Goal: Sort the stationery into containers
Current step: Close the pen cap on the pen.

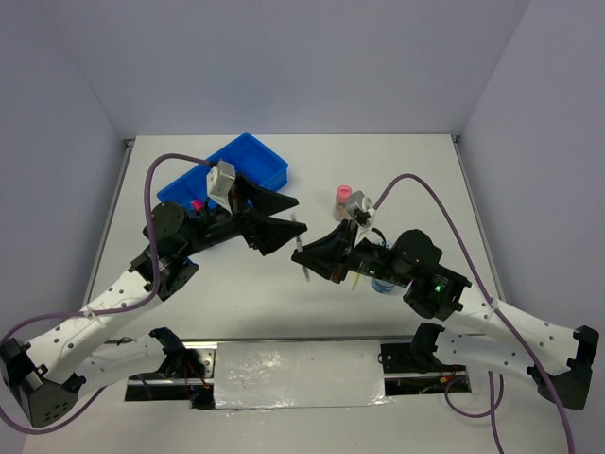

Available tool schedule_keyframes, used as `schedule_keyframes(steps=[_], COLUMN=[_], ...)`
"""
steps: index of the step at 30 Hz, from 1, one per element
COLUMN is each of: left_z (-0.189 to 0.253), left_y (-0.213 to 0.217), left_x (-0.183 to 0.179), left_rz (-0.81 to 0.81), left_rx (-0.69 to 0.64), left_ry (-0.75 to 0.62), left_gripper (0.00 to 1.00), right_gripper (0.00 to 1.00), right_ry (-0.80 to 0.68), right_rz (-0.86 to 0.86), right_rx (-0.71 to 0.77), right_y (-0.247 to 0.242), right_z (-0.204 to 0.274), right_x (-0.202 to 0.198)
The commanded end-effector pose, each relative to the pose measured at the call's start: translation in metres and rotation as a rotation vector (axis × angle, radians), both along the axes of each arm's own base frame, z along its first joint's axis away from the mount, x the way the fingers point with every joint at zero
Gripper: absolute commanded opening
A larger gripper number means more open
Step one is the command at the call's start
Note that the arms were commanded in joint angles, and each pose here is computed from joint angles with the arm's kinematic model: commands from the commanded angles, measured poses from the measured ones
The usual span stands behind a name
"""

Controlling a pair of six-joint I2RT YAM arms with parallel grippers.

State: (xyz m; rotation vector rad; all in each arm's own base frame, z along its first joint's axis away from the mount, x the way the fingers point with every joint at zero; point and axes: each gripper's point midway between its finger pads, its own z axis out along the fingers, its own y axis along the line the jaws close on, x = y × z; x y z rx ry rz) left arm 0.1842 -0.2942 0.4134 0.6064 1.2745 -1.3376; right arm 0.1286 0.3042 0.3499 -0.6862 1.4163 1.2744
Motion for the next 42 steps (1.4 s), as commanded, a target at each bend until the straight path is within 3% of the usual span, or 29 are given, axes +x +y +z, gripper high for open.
schedule_keyframes(steps=[1,6,10,18,32,36,42], left_z=[0.029,0.032,0.029,-0.003,-0.086,-0.126,-0.148], left_y=[0.005,0.003,-0.001,-0.008,-0.024,-0.022,-0.018], left_x=[0.0,-0.005,-0.011,-0.014,-0.024,-0.026,-0.03], left_rz=[0.027,-0.003,-0.05,-0.102,-0.123,-0.067,-0.064], left_rx=[-0.048,-0.056,-0.057,-0.019,0.073,0.149,0.17], left_ry=[-0.072,-0.079,-0.073,0.017,0.287,0.345,0.372], left_gripper=[0.8,0.66,0.36,0.0,0.0,0.0,0.0], right_gripper=[0.0,0.0,0.0,0.0,0.0,0.0,0.0], right_ry=[-0.039,-0.035,-0.043,-0.111,-0.419,-0.452,-0.45], right_rz=[0.017,0.009,-0.022,-0.136,-0.25,-0.276,-0.258], right_rx=[0.021,0.0,0.009,0.043,0.233,0.26,0.327], right_y=[0.001,0.002,0.0,-0.004,-0.01,-0.019,-0.025], right_z=[0.011,0.005,0.011,0.055,0.182,0.207,0.235], right_x=[-0.002,0.0,0.005,0.027,0.042,0.041,0.034])
